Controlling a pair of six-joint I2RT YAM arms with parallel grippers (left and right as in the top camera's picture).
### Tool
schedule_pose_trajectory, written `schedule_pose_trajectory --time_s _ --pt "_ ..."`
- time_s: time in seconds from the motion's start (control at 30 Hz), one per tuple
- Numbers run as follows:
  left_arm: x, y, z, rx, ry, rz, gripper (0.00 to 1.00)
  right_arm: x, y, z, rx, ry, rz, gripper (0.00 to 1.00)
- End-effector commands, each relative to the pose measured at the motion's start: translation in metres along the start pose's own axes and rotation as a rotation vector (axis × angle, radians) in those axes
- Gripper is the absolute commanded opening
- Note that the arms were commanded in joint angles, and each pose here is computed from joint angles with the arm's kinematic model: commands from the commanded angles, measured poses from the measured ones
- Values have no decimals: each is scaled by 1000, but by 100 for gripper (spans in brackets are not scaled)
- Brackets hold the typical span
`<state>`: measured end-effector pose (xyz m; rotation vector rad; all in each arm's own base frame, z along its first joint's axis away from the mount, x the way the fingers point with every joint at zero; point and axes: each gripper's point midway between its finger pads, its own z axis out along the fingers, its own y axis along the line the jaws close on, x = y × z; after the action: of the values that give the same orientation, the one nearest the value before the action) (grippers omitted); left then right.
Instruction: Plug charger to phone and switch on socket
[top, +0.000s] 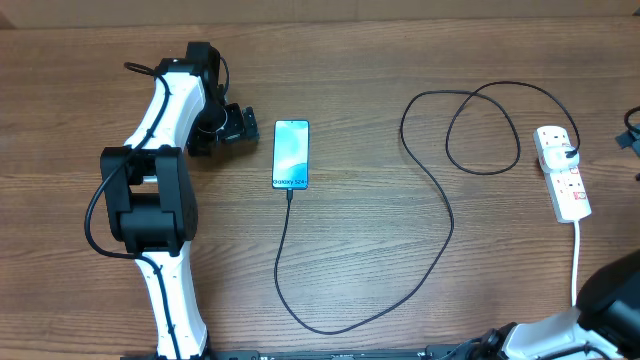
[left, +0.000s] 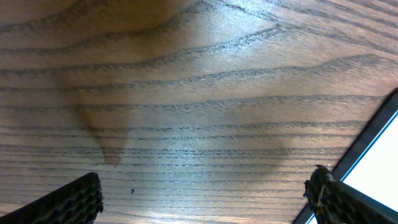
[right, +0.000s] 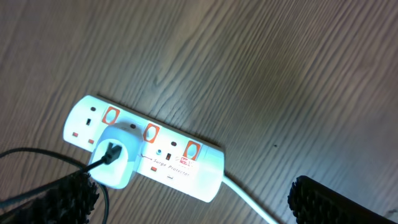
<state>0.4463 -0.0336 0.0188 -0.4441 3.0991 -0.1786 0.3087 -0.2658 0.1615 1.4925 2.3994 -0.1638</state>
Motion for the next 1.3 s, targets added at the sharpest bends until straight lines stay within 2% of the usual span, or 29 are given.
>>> schedule_pose_trajectory --time_s 0.0,0.63,1.27 --pt "0 -2 -1 -3 -3 6 100 7 4 17 -12 62 46 100" --pt "0 -2 -1 -3 -3 6 100 28 0 86 64 216 35 100" --pt "0 -2 -1 -3 -3 6 100 28 -1 113 85 224 17 100"
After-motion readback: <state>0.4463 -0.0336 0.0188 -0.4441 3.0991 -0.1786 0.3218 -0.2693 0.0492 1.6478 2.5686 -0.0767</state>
